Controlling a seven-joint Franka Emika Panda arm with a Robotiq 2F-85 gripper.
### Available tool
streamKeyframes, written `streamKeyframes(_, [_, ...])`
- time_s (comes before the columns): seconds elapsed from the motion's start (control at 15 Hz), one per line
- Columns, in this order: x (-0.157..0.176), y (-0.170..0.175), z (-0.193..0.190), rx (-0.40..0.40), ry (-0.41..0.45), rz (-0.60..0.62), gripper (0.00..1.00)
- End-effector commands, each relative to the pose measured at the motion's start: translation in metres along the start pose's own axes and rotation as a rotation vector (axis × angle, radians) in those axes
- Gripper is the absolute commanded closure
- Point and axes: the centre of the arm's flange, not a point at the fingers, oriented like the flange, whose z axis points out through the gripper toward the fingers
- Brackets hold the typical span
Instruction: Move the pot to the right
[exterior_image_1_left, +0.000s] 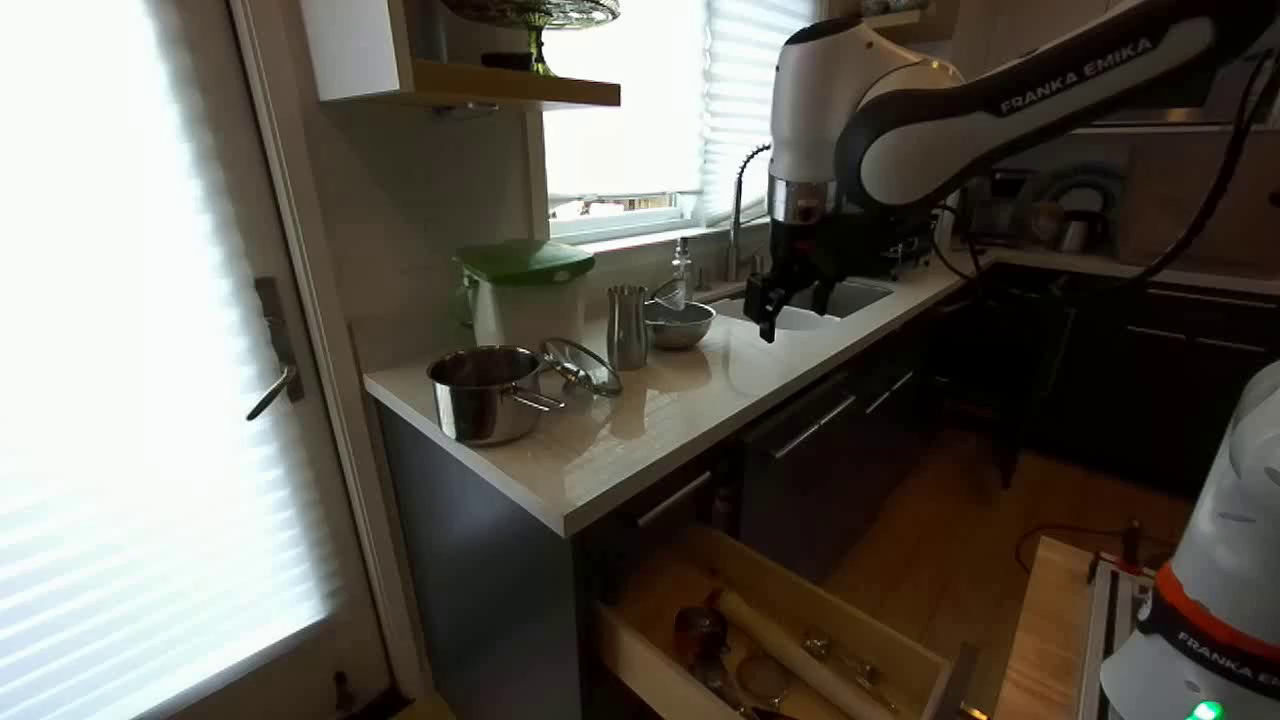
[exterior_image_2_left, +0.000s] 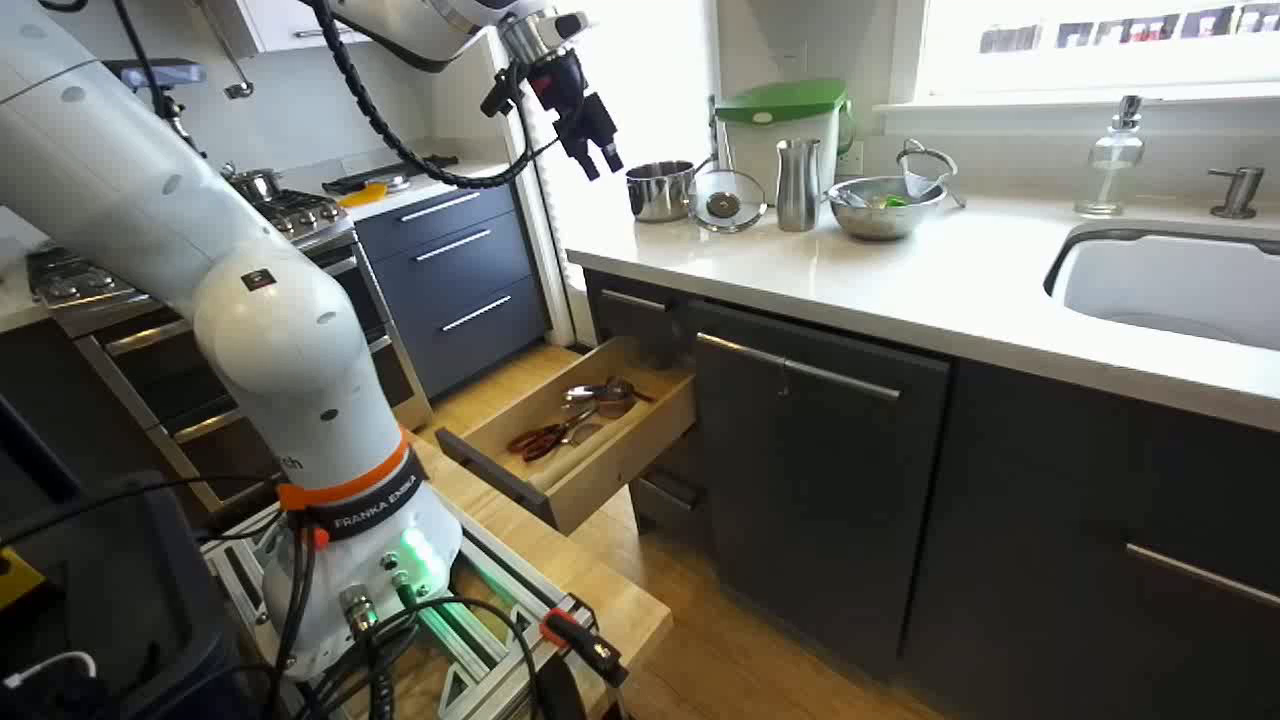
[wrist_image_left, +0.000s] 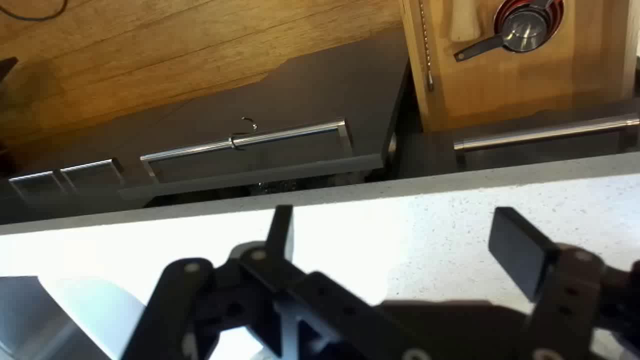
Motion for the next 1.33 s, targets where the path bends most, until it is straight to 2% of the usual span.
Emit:
streamKeyframes(0.0, [0.000,0.000,0.000,0.000,0.000,0.000,0.00])
streamKeyframes(0.13, [0.003,-0.005,0.003,0.024,-0.013,0.001,0.00])
streamKeyframes(0.27, [0.016,-0.021,0.014,0.030,0.035,0.023,0.00])
streamKeyframes(0.53, [0.047,-0.053,0.006,0.177,0.092,0.068,0.00])
streamKeyframes(0.67, [0.066,-0.076,0.006,0.206,0.080,0.144,0.00])
streamKeyframes(0.73, [0.070,-0.078,0.004,0.211,0.089,0.155,0.00])
streamKeyframes(0.8, [0.049,-0.060,0.003,0.183,0.096,0.111,0.00])
streamKeyframes(1.13, [0.065,-0.072,0.005,0.204,0.086,0.137,0.00])
streamKeyframes(1.2, [0.070,-0.081,0.004,0.183,0.046,0.171,0.00])
streamKeyframes(1.27, [0.086,-0.113,0.007,0.117,0.022,0.253,0.00])
